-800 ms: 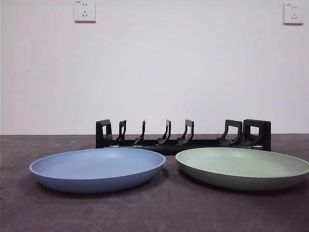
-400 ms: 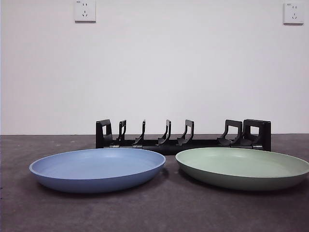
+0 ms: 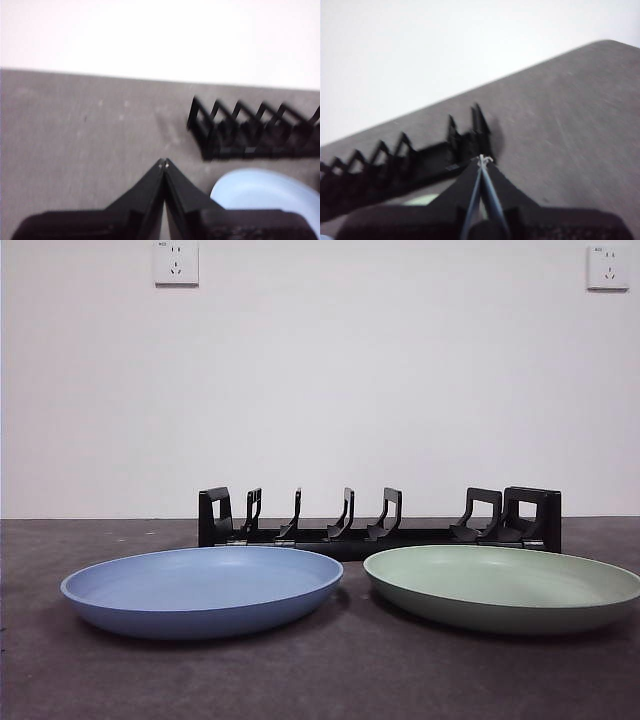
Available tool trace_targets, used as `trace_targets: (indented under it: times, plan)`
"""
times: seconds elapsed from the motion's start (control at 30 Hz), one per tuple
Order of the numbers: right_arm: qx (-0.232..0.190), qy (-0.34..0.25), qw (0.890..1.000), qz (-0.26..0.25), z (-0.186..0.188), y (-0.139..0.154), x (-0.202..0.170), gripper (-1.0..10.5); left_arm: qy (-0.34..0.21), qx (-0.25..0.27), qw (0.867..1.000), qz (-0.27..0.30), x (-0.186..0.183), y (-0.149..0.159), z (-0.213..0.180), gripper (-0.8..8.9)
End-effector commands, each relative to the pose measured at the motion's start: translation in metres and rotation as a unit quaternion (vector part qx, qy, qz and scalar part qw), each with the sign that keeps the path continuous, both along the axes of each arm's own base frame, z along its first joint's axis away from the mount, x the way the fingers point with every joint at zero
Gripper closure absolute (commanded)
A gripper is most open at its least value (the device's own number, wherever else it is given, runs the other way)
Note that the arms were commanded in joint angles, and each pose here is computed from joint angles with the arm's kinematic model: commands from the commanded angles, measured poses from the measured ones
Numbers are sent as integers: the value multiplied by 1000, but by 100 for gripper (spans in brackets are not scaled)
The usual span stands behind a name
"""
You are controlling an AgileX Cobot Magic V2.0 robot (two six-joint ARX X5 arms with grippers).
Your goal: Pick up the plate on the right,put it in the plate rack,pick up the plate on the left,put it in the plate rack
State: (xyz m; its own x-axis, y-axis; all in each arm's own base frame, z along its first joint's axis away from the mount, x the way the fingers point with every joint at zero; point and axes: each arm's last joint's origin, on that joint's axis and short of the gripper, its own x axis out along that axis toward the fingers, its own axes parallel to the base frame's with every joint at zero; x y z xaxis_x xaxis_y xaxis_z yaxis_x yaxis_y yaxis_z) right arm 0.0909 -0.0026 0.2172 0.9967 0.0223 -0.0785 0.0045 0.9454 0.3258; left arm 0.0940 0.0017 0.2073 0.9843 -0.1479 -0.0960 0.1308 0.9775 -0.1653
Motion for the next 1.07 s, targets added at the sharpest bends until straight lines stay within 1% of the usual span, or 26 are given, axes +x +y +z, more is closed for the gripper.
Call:
trace_targets:
  times: [0.03, 0.13, 0.2, 0.3, 0.4, 0.5, 0.63, 0.73, 0.83, 0.93, 1.07]
  plan:
    - [8, -9, 1000, 20, 23, 1, 2, 959, 1, -15, 1000, -5, 0, 0, 19, 820]
    - [5, -4, 998, 59, 51, 3, 8, 959, 17, -19, 999, -29, 2, -1, 43, 820]
    - [-8, 8, 996, 83, 67, 4, 12, 959, 28, -22, 998, -50, 5, -2, 56, 820]
    - [-35, 44, 991, 118, 91, 5, 19, 959, 38, -17, 995, -91, 9, -4, 78, 820]
    - [-64, 92, 982, 152, 112, 6, 26, 958, 54, -8, 990, -130, 12, -6, 98, 820]
    - [-83, 142, 970, 178, 126, 7, 30, 959, 71, 3, 984, -163, 14, -7, 115, 820]
    - [-102, 204, 950, 214, 140, 8, 34, 958, 99, 15, 973, -208, 12, -10, 136, 820]
    - [-96, 232, 938, 239, 146, 9, 36, 958, 115, 22, 968, -224, 11, -12, 149, 820]
    - [-94, 243, 931, 254, 151, 9, 35, 958, 126, 33, 962, -240, 9, -15, 158, 820]
    - [-95, 246, 928, 262, 152, 11, 34, 958, 134, 36, 957, -253, 9, -17, 161, 820]
    - [-92, 254, 924, 269, 151, 12, 32, 942, 139, 35, 955, -260, 11, -19, 161, 813]
